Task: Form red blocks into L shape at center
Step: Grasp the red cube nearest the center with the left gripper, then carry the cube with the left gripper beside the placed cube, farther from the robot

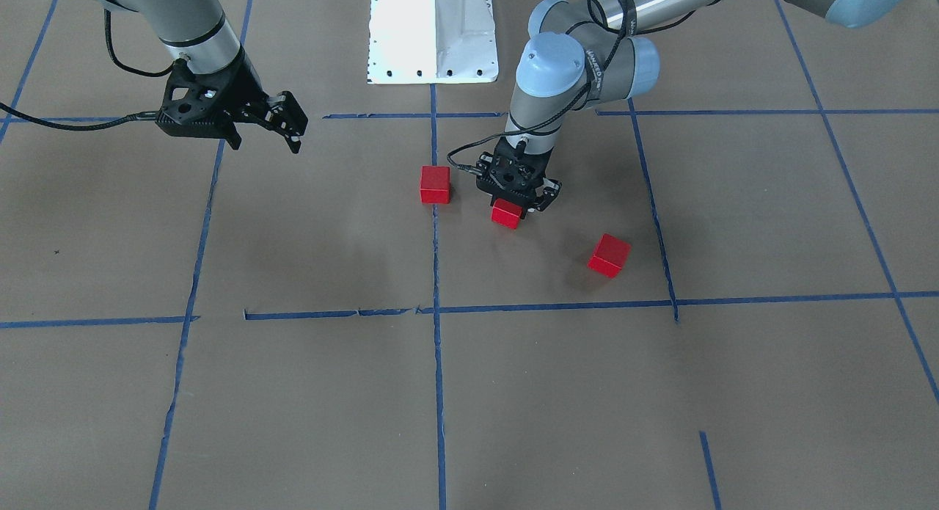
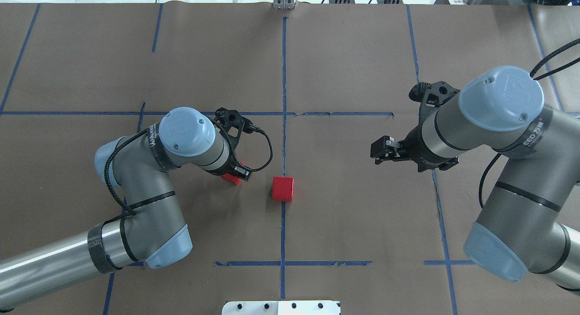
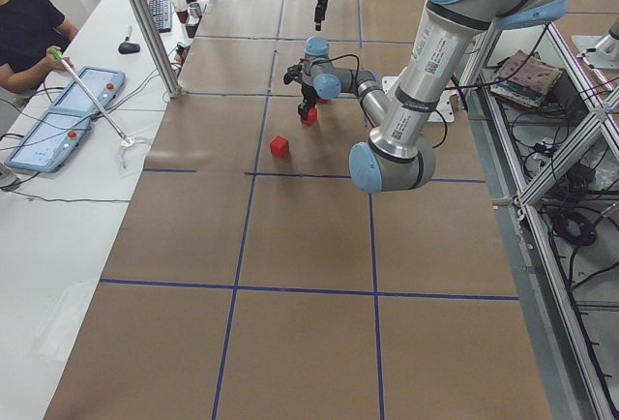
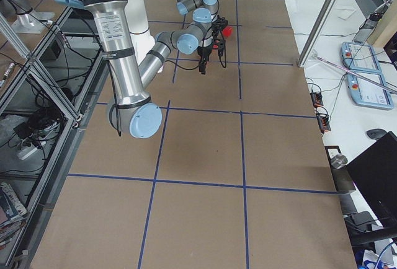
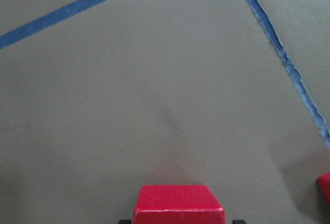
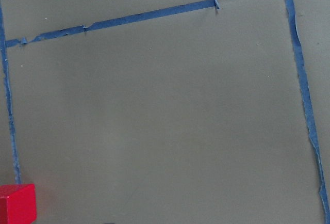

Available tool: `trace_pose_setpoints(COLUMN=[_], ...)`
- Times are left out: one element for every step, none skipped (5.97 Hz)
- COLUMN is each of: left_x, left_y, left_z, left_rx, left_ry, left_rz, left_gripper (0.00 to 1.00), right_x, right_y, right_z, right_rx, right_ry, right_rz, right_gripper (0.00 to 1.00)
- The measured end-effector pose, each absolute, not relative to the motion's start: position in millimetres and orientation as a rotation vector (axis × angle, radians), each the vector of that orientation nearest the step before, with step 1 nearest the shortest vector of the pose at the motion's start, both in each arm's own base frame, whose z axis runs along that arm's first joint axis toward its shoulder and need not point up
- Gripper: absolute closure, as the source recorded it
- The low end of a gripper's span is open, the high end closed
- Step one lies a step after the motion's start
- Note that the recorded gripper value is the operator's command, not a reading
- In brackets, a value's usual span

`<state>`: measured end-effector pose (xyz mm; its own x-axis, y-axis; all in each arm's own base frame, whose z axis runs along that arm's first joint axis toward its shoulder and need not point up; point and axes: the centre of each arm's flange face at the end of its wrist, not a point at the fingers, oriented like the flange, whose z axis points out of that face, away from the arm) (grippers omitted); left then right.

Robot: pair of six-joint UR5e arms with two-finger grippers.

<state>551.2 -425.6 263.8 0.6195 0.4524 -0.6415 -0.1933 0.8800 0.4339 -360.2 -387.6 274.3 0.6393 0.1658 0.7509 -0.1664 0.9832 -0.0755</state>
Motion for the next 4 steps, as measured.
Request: trace_pose_setpoints(left_x=[552.0,553.1,558.0,569.2], left_y=[-430.8,-435.8,-439.7,-444.9], left_z=[250.4,235.1,224.0,211.3], left_rx=[0.371,0.396,0.389,0.349], left_ry=[0.821,0.819,0.825,0.827], left_rz=[0.361,0.335,0.288,0.213], left_gripper=[1.00,1.00,1.00,1.00], right_x=[-359.8,-358.8,-353.8,-346.7], right_y=[-387.5,-387.9,-389.8,-391.0], right_z=[276.3,279.7,285.7,292.5], right_rx=[0.001,-0.001,-0.004,-0.006], right_ry=[-0.853,-0.847,-0.838,-0.829], right_rz=[0.191,0.193,0.199,0.206], right_gripper=[0.00,0.00,0.00,0.00])
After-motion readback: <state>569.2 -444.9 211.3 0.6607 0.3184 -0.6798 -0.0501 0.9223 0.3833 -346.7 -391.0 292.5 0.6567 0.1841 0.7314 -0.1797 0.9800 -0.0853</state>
